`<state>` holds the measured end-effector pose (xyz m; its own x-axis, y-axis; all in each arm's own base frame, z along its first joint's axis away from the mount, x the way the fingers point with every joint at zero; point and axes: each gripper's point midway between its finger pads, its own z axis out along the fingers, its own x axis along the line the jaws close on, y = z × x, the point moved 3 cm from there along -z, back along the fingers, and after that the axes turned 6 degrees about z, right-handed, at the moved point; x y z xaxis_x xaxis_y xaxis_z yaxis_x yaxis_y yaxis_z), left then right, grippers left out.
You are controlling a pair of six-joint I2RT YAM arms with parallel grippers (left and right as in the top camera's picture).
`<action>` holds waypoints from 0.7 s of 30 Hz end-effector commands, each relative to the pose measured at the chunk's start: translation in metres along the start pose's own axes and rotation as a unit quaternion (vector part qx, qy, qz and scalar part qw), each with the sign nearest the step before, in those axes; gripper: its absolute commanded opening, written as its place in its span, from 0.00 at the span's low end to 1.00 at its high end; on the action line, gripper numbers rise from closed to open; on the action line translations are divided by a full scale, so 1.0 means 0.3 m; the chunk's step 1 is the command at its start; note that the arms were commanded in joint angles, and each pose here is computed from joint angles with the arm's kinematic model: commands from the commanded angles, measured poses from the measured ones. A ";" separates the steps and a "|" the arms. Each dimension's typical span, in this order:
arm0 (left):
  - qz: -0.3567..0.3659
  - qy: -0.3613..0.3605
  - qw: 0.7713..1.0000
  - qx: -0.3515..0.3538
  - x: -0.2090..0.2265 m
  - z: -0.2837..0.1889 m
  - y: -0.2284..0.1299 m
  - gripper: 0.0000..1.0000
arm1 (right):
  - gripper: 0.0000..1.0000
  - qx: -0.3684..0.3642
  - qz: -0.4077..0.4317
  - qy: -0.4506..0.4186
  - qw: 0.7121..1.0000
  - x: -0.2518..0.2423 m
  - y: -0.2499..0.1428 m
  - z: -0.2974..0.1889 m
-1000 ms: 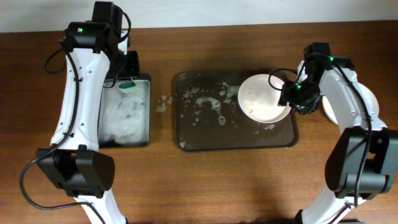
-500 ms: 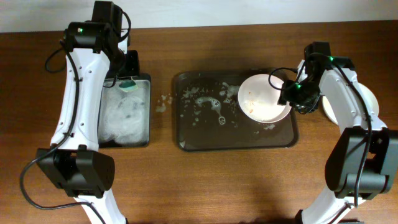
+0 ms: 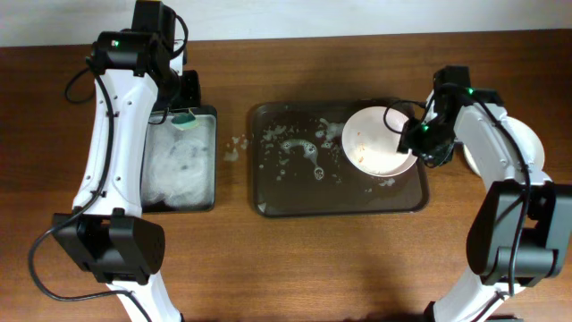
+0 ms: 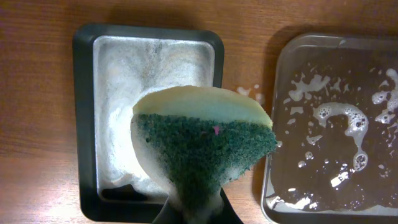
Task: Clean dirty plates on tray and stack at the side
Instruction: 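Lift and tilt the last white plate upright with right gripper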
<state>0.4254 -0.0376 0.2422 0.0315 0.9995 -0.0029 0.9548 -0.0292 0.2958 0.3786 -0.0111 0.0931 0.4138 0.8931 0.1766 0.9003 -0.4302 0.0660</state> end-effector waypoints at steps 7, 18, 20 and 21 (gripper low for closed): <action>0.007 -0.001 1.000 -0.017 0.000 -0.046 -0.002 0.01 | 0.53 -0.008 -0.001 -0.029 1.000 -0.049 -0.041 0.124; 0.006 -0.002 1.000 -0.024 -0.001 -0.046 0.008 0.01 | 0.28 0.021 -0.070 -0.023 0.997 0.074 -0.162 0.186; 0.006 -0.002 1.000 -0.024 -0.001 -0.046 0.008 0.01 | 0.28 0.033 -0.098 -0.029 0.994 0.118 -0.208 0.192; 0.006 -0.002 1.000 -0.024 -0.001 -0.046 0.008 0.01 | 0.29 0.033 -0.109 -0.037 0.993 0.132 -0.222 0.194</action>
<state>0.4283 -0.0379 0.2431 0.0317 0.9995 -0.0042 0.9506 -0.0288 0.3092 0.3513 0.0369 0.0422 0.2863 0.9509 0.1174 0.9549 -0.2933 0.0468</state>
